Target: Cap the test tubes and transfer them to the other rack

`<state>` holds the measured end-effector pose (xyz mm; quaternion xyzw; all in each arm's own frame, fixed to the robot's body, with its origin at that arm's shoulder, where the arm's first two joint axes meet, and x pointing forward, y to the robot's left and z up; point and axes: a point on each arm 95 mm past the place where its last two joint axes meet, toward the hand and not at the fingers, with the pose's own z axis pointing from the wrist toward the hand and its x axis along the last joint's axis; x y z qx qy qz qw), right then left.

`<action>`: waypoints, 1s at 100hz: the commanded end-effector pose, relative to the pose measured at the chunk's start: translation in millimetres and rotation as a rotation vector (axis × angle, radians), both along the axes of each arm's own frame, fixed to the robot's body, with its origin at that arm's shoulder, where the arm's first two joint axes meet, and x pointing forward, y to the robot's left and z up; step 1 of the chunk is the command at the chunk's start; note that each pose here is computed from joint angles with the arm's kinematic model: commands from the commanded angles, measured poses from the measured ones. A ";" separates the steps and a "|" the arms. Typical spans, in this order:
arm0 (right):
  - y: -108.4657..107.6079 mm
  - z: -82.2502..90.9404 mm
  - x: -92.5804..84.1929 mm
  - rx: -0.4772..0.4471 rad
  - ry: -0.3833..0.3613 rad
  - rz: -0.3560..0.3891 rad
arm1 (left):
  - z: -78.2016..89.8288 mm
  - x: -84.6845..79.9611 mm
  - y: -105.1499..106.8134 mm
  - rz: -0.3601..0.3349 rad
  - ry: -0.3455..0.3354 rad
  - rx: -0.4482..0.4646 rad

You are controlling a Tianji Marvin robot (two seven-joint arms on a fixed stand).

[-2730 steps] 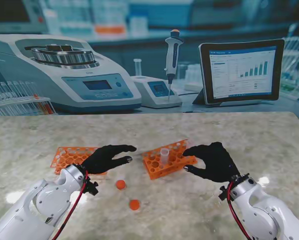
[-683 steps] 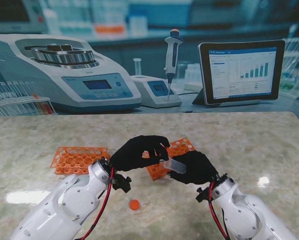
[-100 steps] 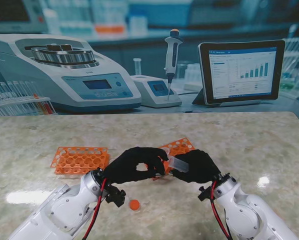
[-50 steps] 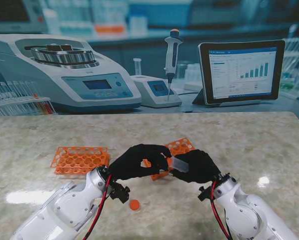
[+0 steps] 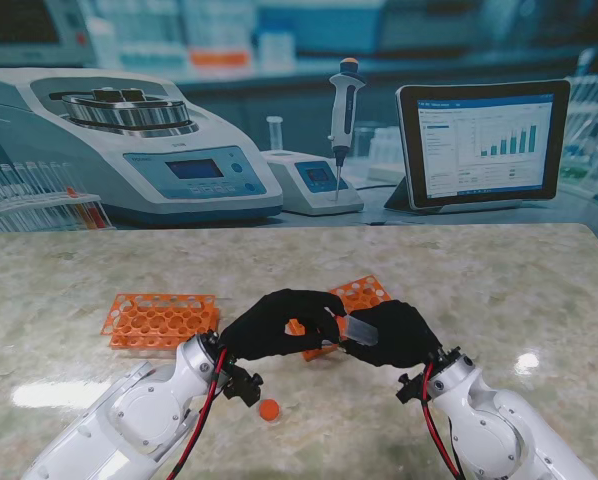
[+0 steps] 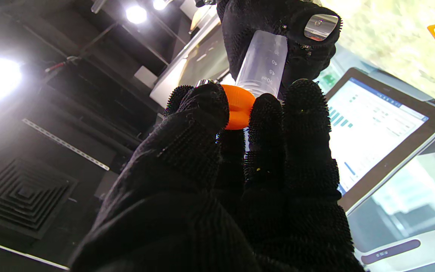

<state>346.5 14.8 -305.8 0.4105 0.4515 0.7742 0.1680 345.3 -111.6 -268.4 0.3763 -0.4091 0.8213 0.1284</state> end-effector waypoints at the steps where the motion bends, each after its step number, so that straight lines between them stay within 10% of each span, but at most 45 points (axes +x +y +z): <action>1: 3.5 0.0 -3.0 0.006 0.002 0.005 | -1.6 -1.0 -1.7 -0.001 0.008 0.006; 100: 3.4 -0.5 -2.4 0.009 0.000 0.007 | -3.8 4.5 -4.7 -0.013 0.028 0.023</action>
